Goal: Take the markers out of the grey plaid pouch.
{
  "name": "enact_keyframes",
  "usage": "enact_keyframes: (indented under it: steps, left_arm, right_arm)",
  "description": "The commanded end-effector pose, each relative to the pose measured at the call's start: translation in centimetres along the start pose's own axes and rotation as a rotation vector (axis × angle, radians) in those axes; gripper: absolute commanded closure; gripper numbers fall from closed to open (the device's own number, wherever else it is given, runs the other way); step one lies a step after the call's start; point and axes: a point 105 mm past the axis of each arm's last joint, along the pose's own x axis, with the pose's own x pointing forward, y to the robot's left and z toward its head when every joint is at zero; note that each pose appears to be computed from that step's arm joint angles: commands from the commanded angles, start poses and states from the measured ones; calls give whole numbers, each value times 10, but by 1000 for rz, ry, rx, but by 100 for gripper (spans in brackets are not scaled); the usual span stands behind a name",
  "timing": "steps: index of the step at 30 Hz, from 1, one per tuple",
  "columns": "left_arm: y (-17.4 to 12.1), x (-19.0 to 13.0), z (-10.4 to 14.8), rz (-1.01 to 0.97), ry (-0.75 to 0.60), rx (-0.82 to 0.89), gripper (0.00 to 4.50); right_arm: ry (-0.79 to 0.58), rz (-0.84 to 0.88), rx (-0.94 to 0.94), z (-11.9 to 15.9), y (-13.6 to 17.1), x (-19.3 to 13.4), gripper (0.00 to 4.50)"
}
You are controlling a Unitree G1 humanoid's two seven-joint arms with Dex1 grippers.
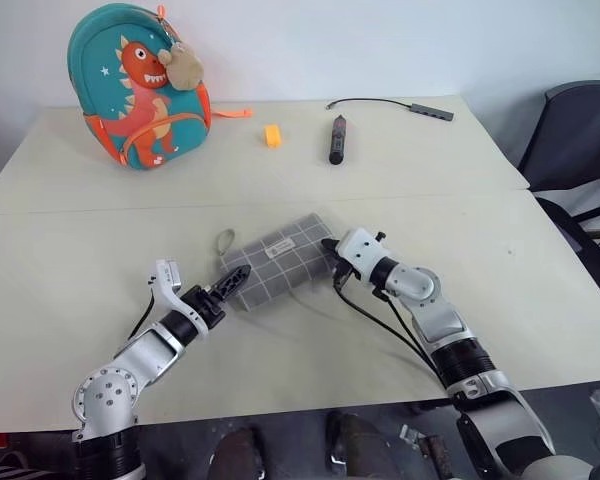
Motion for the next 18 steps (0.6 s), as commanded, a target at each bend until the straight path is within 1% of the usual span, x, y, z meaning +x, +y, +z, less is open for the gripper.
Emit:
enact_keyframes:
  steps: [1,2,3,4,5,9,12,15,18]
  left_arm:
    - [7,4,5,25,-20,-59,0]
    - [7,5,2,24,2,-43,0]
    - [9,7,-1,27,8,-86,0]
    - [8,8,-5,22,37,-79,0]
    - [7,9,-5,13,41,-62,0]
    - [4,14,-3,6,24,-107,0]
    - [-4,17,-4,-45,40,-149,62]
    - [-6,16,-12,-43,95,-145,153]
    - [0,15,-11,-5,91,-136,244]
  right_arm:
    - [-39,-21,2,10,-7,-2,448]
    - [-40,-20,2,11,-6,-2,448]
    - [-42,-20,3,11,-6,-2,448]
    - [-44,-19,3,12,-7,-2,448]
    - [-46,-19,1,13,-7,-2,448]
    - [-49,-25,0,15,-10,-2,448]
    - [-49,-28,0,15,-11,-2,450]
    - [-54,-27,-2,17,-10,-3,450]
    - [-56,-30,-2,18,-11,-3,450]
